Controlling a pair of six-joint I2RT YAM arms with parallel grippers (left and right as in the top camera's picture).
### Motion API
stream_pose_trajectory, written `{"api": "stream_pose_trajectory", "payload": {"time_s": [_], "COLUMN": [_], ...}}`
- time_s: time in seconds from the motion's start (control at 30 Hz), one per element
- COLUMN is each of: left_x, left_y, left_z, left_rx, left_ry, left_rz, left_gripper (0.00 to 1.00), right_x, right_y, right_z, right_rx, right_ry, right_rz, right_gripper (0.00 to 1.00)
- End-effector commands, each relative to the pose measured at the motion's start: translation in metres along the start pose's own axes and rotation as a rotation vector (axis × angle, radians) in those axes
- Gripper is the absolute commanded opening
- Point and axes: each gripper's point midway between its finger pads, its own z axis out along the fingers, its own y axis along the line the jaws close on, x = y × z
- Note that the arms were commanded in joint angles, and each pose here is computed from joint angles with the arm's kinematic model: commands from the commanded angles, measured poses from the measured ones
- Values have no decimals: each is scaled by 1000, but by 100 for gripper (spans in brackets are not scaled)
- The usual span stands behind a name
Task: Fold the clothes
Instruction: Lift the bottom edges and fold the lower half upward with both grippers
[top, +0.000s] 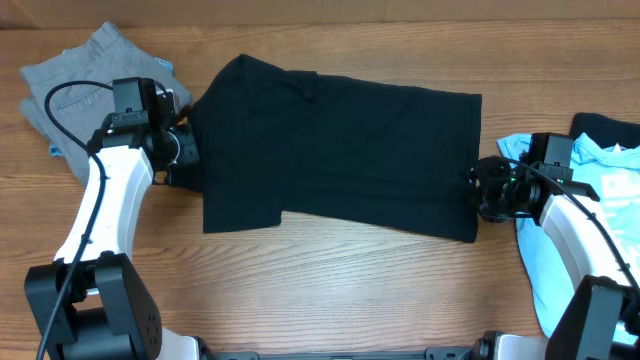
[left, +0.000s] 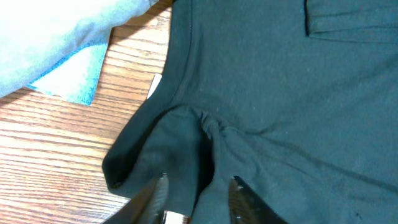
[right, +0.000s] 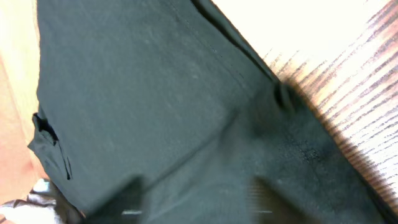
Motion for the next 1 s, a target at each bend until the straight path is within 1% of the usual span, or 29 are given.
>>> {"api": "stream_pose_trajectory", "payload": {"time_s": [0.0, 0.07, 0.13, 0.2, 0.4, 0.5, 0.53, 0.63, 0.7, 0.73, 0.83, 0.97], "left_x": [0, 10, 26, 44, 89, 109, 114, 120, 121, 122, 128, 133], "left_y": [0, -1, -9, -15, -16, -15, -14, -5, -2, -2, -2, -2], "left_z": [0, 0, -1, -4, -1, 10, 15, 27, 33, 34, 37, 43], "left_rx": [-14, -6, 46, 86, 87, 81, 80, 28, 16, 17, 16, 18], "left_ry": [12, 52, 118, 194, 343, 376, 376, 353, 338, 336, 350, 345], "left_rz": [32, 33, 48, 49, 48, 48, 45, 14, 17, 16, 15, 22], "left_gripper": [42, 45, 47, 48, 49, 50, 52, 55, 55, 55, 48, 36], "right_x": [-3, 2, 6, 12, 22, 27, 29, 32, 33, 33, 32, 32], "right_y": [1, -4, -10, -15, -25, -21, -18, -15, -15, -15, -14, -14], "right_z": [-3, -3, -4, -4, -7, -7, -8, -8, -8, -8, -8, -8], "right_rx": [9, 30, 51, 71, 106, 73, 59, 38, 37, 37, 34, 33], "right_ry": [-7, 12, 32, 58, 105, 130, 140, 155, 156, 155, 153, 151], "right_rz": [-24, -41, -68, -101, -191, -232, -242, -247, -247, -247, -249, -246], "right_gripper": [76, 77, 77, 77, 76, 76, 76, 76, 76, 76, 76, 76]}}
